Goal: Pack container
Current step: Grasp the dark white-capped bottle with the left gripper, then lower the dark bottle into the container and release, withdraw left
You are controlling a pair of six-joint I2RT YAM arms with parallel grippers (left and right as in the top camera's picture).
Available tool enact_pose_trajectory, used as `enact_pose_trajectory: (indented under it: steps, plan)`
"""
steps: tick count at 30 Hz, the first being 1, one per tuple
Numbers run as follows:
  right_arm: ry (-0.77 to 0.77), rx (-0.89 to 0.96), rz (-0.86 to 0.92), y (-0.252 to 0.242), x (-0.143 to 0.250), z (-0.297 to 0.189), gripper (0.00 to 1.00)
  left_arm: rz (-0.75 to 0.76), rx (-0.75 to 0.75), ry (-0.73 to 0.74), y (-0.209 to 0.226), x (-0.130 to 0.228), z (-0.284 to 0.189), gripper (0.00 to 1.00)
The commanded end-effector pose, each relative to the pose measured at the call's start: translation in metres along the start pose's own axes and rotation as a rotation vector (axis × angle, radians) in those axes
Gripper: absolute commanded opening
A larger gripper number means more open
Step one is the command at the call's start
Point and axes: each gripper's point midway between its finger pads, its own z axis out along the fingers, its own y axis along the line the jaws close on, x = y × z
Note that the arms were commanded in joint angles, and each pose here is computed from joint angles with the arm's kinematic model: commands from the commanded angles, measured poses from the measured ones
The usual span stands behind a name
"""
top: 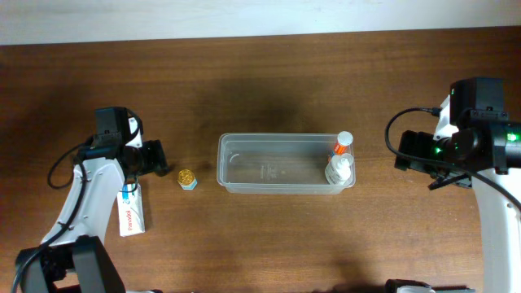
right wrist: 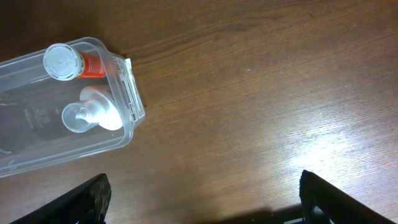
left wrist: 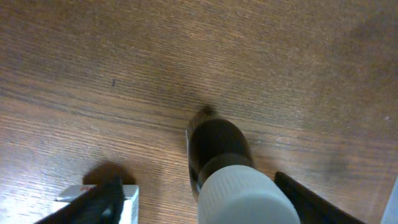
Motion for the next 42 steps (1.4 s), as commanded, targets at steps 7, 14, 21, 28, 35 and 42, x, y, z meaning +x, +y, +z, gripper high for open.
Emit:
enact_pose_trajectory:
  steps: [7,14,21,28,35,42]
  plan:
    - [0.005,-0.006,0.012,-0.001,0.0,0.002,0.89,-0.001,0.091,-0.007,-0.015,-0.006,-0.003,0.27]
    - [0.005,-0.006,0.012,-0.001,0.0,0.002,0.89,0.001,0.112,-0.021,-0.019,-0.008,-0.01,0.13]
    - [0.005,-0.006,0.012,-0.001,0.0,0.002,0.89,0.03,0.137,-0.152,-0.032,-0.037,-0.075,0.11]
    - [0.006,-0.006,0.012,-0.001,0.0,0.002,0.89,0.184,0.255,-0.306,-0.099,-0.042,-0.171,0.1]
    - [0.012,-0.02,0.013,0.002,0.001,0.002,0.89,0.384,0.446,-0.232,-0.212,0.014,-0.18,0.08]
    - [0.019,-0.014,0.035,-0.004,0.002,0.001,0.89,0.645,0.47,-0.114,-0.294,0.073,-0.13,0.01]
